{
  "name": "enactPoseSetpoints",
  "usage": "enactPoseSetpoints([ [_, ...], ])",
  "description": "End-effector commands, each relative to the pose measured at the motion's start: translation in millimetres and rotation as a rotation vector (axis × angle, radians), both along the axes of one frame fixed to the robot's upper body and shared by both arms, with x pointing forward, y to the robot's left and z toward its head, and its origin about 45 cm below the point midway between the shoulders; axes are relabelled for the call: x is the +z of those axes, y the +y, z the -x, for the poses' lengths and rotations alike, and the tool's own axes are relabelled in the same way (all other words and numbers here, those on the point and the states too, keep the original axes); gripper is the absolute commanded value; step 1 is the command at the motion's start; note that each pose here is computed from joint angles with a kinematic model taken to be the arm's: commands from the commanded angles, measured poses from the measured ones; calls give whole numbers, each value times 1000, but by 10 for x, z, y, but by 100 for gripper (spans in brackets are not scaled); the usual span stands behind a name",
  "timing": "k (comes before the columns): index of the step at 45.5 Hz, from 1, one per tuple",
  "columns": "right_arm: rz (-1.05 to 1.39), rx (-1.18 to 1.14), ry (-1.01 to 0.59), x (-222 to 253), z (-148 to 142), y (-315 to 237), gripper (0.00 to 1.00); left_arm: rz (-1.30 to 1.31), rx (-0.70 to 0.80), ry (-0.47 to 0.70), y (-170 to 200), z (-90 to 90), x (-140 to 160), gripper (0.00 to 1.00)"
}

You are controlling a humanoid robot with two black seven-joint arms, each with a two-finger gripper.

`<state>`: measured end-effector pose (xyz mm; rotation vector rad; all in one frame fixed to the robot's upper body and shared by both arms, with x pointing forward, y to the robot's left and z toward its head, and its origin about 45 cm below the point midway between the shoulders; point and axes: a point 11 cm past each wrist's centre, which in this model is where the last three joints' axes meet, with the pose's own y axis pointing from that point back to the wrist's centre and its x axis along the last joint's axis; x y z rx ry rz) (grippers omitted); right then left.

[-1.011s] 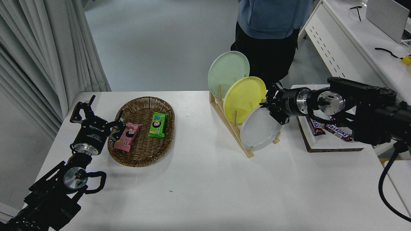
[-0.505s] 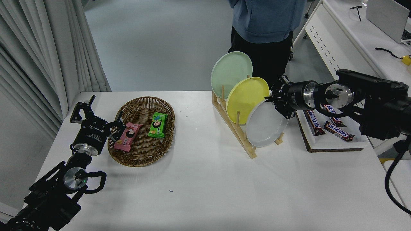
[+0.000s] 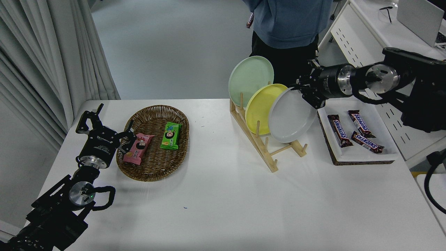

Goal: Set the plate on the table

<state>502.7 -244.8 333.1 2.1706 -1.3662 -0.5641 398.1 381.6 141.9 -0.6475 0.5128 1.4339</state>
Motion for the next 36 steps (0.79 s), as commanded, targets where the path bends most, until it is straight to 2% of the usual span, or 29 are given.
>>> enactPoseSetpoints([
  [1, -60, 23, -31, 491, 2, 137, 0, -1, -1, 1, -1, 1, -2, 100],
  [15, -192, 17, -20, 1025, 85, 394, 0, 0, 0, 0, 1, 0, 0, 100],
  [36, -375, -84, 128, 1075, 168, 602, 0, 0, -1, -1, -2, -1, 3, 100],
])
